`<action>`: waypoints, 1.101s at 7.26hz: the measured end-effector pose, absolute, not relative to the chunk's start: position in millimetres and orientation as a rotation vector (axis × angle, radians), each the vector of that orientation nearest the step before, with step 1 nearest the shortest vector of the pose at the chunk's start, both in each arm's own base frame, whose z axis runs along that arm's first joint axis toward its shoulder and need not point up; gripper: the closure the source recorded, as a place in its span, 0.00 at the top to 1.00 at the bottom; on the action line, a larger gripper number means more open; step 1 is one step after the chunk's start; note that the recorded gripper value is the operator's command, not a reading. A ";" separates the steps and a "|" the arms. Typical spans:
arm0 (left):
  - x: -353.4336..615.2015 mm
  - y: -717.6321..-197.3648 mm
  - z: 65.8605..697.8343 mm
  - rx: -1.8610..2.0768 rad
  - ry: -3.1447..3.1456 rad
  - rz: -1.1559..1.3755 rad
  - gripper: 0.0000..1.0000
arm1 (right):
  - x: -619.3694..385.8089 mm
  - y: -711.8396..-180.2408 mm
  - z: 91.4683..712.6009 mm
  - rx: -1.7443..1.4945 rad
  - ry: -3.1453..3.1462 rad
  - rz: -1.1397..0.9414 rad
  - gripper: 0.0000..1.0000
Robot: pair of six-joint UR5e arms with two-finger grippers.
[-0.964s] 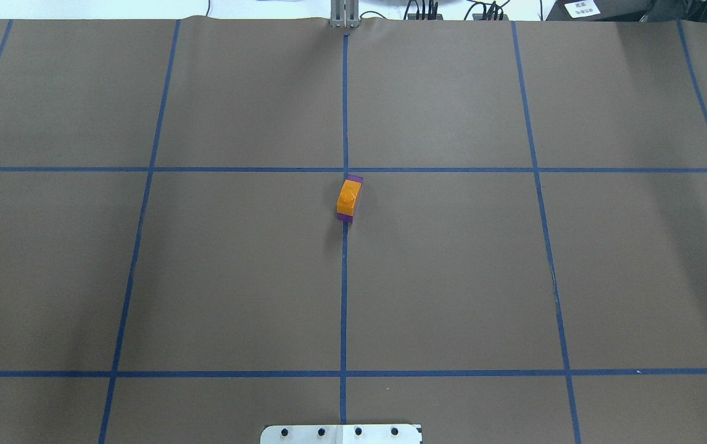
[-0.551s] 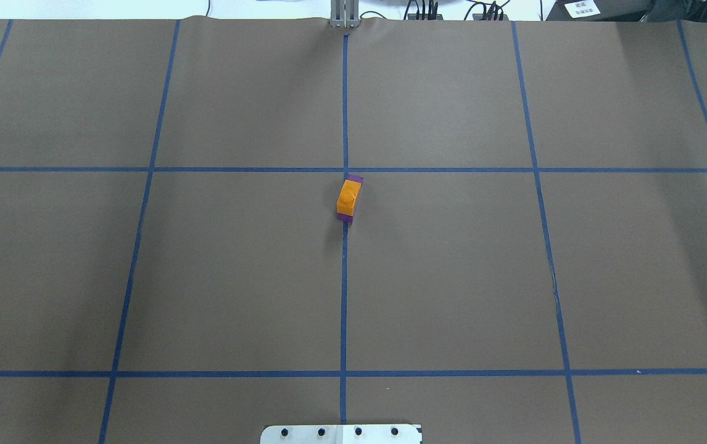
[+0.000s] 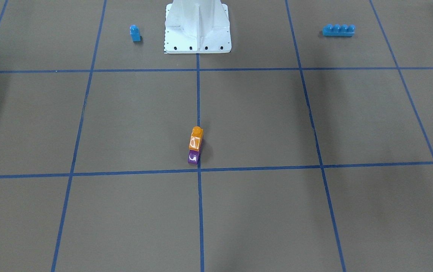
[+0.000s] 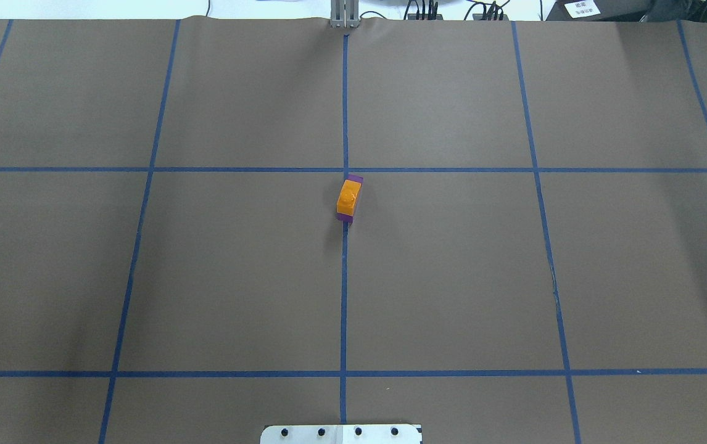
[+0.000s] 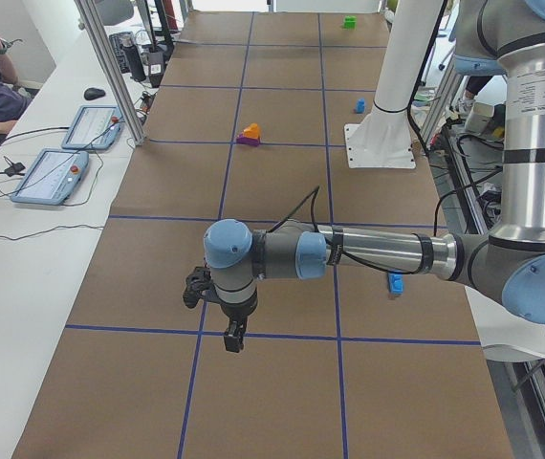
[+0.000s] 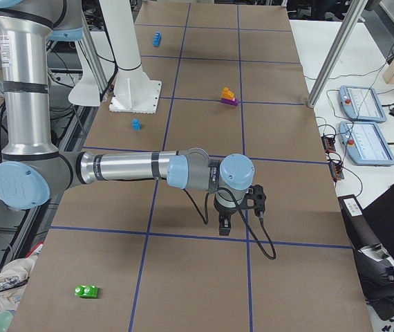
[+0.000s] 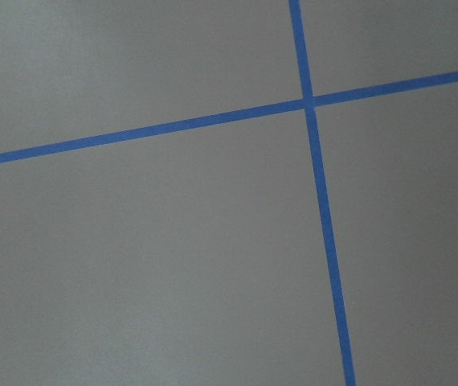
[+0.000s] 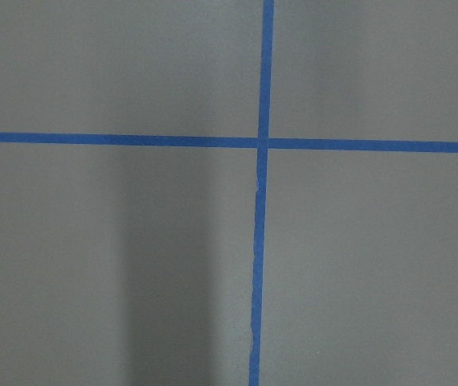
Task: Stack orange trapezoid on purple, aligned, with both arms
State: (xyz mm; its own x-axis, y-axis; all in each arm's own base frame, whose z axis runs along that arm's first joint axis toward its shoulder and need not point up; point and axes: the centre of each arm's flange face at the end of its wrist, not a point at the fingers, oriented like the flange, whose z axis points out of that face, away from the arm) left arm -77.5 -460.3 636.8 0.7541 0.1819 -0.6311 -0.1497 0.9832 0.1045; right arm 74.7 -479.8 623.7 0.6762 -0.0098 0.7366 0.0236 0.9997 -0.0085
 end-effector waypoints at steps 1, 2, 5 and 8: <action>-70.7 -461.0 638.1 0.041 0.694 0.194 1.00 | 74.9 -478.6 629.5 -0.028 -0.825 -0.015 1.00; -67.1 -460.9 638.9 0.037 0.694 0.202 1.00 | 74.5 -477.9 635.3 -0.039 -0.822 -0.013 1.00; -65.2 -460.4 640.1 0.035 0.693 0.209 1.00 | 71.8 -481.8 642.7 -0.051 -0.739 -0.036 1.00; -65.3 -458.7 638.2 0.038 0.693 0.214 1.00 | 74.8 -484.0 643.7 -0.050 -0.652 -0.053 1.00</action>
